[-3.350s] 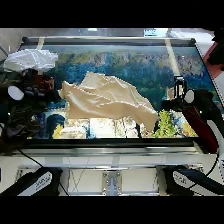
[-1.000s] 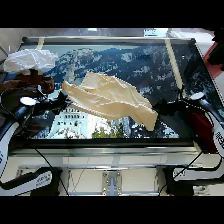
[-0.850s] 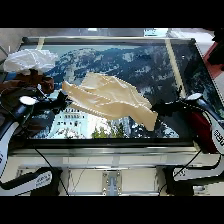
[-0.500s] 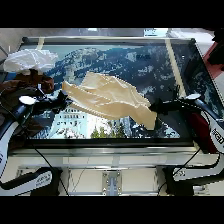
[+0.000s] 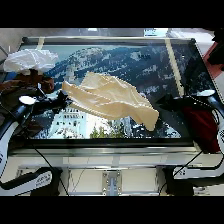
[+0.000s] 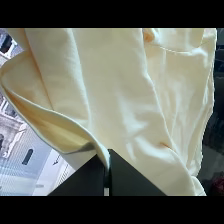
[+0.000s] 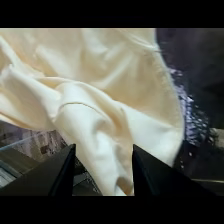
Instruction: Fold the shirts.
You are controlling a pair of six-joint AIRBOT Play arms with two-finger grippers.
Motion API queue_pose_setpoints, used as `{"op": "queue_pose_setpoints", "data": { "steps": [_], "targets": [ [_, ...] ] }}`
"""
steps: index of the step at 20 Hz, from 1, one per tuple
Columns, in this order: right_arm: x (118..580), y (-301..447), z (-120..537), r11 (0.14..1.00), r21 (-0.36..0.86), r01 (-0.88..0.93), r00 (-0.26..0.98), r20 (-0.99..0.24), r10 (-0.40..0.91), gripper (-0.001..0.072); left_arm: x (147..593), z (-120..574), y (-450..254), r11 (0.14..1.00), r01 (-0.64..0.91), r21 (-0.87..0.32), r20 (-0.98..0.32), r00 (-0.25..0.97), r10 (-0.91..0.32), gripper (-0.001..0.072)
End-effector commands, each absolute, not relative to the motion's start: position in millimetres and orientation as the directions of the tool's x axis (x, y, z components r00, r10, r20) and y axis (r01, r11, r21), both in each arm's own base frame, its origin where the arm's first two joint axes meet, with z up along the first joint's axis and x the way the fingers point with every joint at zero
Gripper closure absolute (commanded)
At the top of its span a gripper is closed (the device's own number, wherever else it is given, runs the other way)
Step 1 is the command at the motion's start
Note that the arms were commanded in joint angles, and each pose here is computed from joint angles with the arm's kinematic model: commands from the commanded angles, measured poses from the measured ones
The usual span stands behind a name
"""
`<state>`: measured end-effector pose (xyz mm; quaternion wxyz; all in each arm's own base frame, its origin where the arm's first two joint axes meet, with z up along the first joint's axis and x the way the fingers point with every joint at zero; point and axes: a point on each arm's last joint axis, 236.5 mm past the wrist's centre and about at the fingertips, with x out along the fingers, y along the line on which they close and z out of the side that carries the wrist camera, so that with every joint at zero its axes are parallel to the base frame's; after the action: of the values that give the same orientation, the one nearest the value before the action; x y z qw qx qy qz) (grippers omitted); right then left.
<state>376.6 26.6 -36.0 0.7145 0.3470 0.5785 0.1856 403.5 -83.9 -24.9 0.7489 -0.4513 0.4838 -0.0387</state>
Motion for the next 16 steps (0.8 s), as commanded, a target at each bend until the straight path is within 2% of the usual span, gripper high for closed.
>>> {"op": "queue_pose_setpoints", "data": {
  "steps": [1,2,4,5,12,16],
  "targets": [
    [327.3,6.2,-51.1,0.712,0.659,0.241,0.109,-0.747,0.655,0.0295,403.8,-24.6,-83.2,0.597,-0.371,-0.711,-0.69,0.53,-0.492,0.0692],
    [313.9,10.4,-58.9,0.708,0.657,0.259,0.069,-0.744,0.665,0.0295,403.8,-24.6,-83.1,0.597,-0.371,-0.711,-0.69,0.531,-0.492,0.0692],
    [304.6,17.5,-75.1,0.69,0.658,0.302,0.07,-0.737,0.672,0.0294,403.6,-24.6,-83.5,0.597,-0.371,-0.711,-0.69,0.53,-0.493,0.0692],
    [305.6,19.0,-82.2,0.68,0.658,0.323,0.093,-0.737,0.669,0.0261,403.3,-24.6,-83.7,0.596,-0.371,-0.712,-0.69,0.528,-0.495,0.0692],
    [346.3,30.5,-86.3,0.549,0.75,0.368,0.329,-0.658,0.678,0.0259,403.1,-24.7,-83.8,0.596,-0.371,-0.712,-0.69,0.528,-0.495,0.0692],
    [364.1,31.7,-89.2,0.553,0.743,0.378,0.383,-0.669,0.637,0.026,402.9,-24.6,-84.2,0.596,-0.371,-0.712,-0.69,0.527,-0.496,0.0692]
  ]
}}
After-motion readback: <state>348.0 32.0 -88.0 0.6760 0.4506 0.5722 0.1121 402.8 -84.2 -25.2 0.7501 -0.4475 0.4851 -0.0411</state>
